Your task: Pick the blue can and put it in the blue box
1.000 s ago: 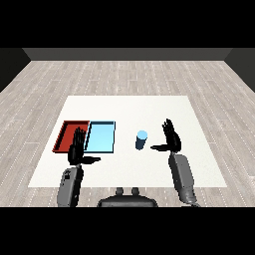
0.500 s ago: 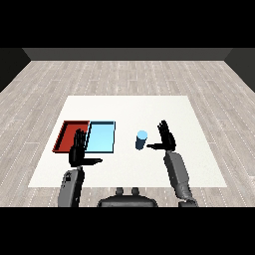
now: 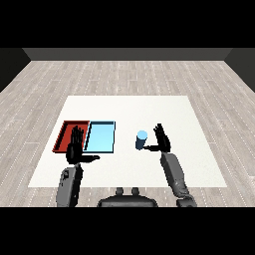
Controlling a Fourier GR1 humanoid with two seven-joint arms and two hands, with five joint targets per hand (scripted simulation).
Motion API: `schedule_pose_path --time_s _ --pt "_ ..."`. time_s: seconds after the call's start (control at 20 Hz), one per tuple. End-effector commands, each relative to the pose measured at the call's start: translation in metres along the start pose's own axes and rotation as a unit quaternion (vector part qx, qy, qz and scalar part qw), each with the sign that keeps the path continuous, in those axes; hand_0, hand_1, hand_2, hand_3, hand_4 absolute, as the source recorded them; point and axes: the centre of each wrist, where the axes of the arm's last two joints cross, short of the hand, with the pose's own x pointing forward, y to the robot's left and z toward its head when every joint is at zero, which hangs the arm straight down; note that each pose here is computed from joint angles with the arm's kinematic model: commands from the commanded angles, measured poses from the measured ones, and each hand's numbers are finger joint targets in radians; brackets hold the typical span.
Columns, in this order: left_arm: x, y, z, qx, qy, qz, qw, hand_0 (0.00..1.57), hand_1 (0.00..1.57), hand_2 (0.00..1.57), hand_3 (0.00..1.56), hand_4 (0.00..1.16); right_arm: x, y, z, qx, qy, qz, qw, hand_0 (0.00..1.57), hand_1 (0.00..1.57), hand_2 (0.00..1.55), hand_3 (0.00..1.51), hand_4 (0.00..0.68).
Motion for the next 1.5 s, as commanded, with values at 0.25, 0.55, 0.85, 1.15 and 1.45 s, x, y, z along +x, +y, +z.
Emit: schedule_pose_path --time_s 0.25,0.55,0.85,1.15,1.45 --pt "-0.015 -0.005 0.0079 -0.004 0.002 -0.007 1.0 0.0 0.0 0.0 0.0 0.0 -0.007 0.017 -0.009 0.005 0.019 -0.013 0.9997 0.0 0.0 0.0 0.0 0.0" --pt "-0.007 -0.009 0.0062 0.008 -0.008 -0.019 1.0 0.0 0.0 0.0 0.0 0.0 -0.013 0.013 0.001 0.012 0.027 -0.017 0.9994 0.0 0.0 0.0 0.0 0.0" --pt "-0.005 0.001 0.01 0.003 -0.003 -0.002 1.0 0.0 0.0 0.0 0.0 0.0 -0.026 0.022 -0.005 0.018 0.026 -0.009 0.9995 0.0 0.0 0.0 0.0 0.0" --pt "0.011 -0.004 0.0189 0.008 -0.005 -0.012 1.0 0.0 0.0 0.0 0.0 0.0 -0.02 0.011 -0.017 0.014 0.034 -0.024 0.999 0.0 0.0 0.0 0.0 0.0" --pt "0.006 0.024 0.005 0.006 -0.005 -0.014 1.0 0.0 0.0 0.0 0.0 0.0 -0.028 0.047 -0.02 0.029 0.037 -0.022 0.9987 0.0 0.0 0.0 0.0 0.0"
